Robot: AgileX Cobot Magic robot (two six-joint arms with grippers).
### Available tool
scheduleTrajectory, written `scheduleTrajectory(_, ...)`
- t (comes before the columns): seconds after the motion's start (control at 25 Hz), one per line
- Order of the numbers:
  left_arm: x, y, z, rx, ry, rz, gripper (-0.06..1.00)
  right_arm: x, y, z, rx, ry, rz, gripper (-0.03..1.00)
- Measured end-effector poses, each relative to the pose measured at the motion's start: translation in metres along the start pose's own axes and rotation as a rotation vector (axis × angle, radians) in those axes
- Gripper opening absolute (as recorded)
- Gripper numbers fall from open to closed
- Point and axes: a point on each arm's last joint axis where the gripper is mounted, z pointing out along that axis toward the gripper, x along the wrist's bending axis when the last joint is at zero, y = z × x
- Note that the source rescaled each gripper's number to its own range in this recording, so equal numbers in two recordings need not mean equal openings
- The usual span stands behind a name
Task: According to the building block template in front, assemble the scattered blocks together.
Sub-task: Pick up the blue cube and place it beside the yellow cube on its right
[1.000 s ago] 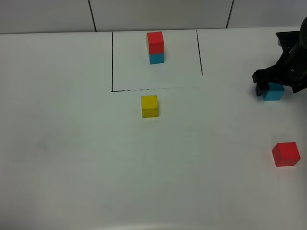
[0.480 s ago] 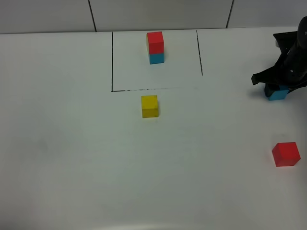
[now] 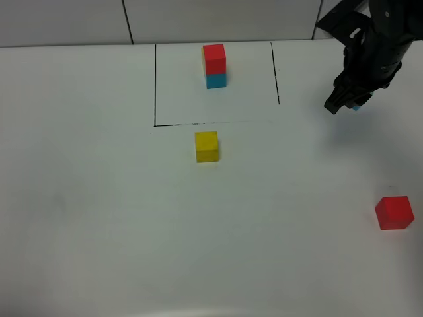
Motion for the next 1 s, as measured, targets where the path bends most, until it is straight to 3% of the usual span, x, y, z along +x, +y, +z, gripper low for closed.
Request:
scheduleTrajectory(0.16, 0.000, 0.000, 0.000, 0.000, 0.000, 0.000, 0.76, 0.035, 0.005, -0.022, 0.062, 0.079, -0.226, 0.01)
scheduleTrajectory(0.48, 0.000, 0.000, 0.000, 0.000, 0.000, 0.000, 0.76, 0.079, 0.018, -0.012, 0.124, 0.162, -0.580, 0.01)
scheduleTrajectory(0.72, 0.000, 0.000, 0.000, 0.000, 0.000, 0.000, 0.76, 0.099, 0.028, 0.012, 0.096, 0.229, -0.774, 0.01)
scheduleTrajectory(1.0, 0.000, 0.000, 0.000, 0.000, 0.000, 0.000, 0.76, 0.106, 0.040, 0.025, -0.039, 0.241, -0.881, 0.01)
